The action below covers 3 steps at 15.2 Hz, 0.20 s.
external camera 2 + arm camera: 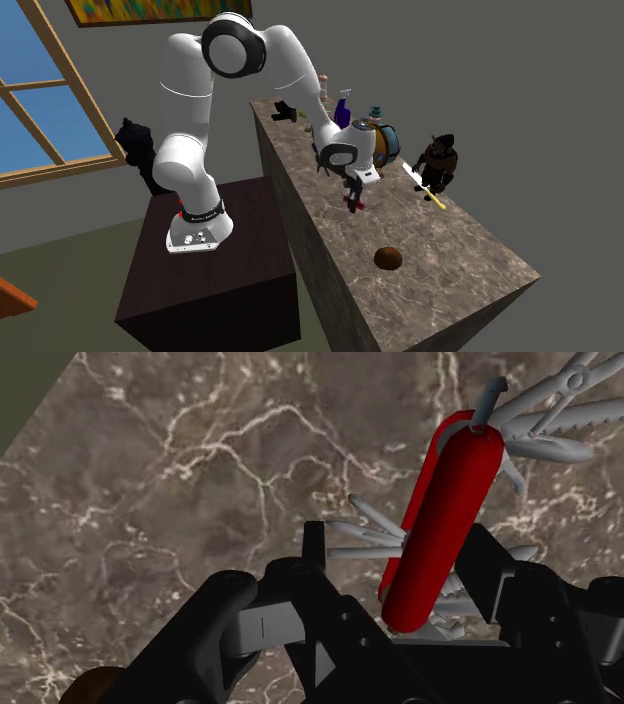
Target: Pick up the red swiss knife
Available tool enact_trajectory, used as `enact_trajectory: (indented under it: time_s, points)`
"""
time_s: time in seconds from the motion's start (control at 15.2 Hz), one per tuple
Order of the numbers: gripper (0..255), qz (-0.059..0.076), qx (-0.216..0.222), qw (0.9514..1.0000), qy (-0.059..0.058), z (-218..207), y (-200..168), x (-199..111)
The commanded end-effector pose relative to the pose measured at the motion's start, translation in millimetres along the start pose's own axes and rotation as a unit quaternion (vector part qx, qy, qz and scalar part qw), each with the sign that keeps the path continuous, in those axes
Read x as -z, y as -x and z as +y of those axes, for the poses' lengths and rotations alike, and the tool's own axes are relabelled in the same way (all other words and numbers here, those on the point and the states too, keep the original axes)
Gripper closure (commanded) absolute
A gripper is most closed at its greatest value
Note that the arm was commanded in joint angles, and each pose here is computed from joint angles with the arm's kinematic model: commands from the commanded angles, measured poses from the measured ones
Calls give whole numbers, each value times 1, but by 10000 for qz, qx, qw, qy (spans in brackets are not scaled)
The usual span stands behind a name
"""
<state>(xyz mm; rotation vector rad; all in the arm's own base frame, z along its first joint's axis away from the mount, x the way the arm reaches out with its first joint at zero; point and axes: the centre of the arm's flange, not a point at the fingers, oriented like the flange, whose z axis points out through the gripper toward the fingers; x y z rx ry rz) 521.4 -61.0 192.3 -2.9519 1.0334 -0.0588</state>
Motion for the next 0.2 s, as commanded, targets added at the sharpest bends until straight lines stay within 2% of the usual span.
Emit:
enact_trajectory:
  time_s: [0.0,0.13]
  points:
    - [255,-2,0,10000,1,0,-1,11]
    - [255,-2,0,10000,1,0,-1,12]
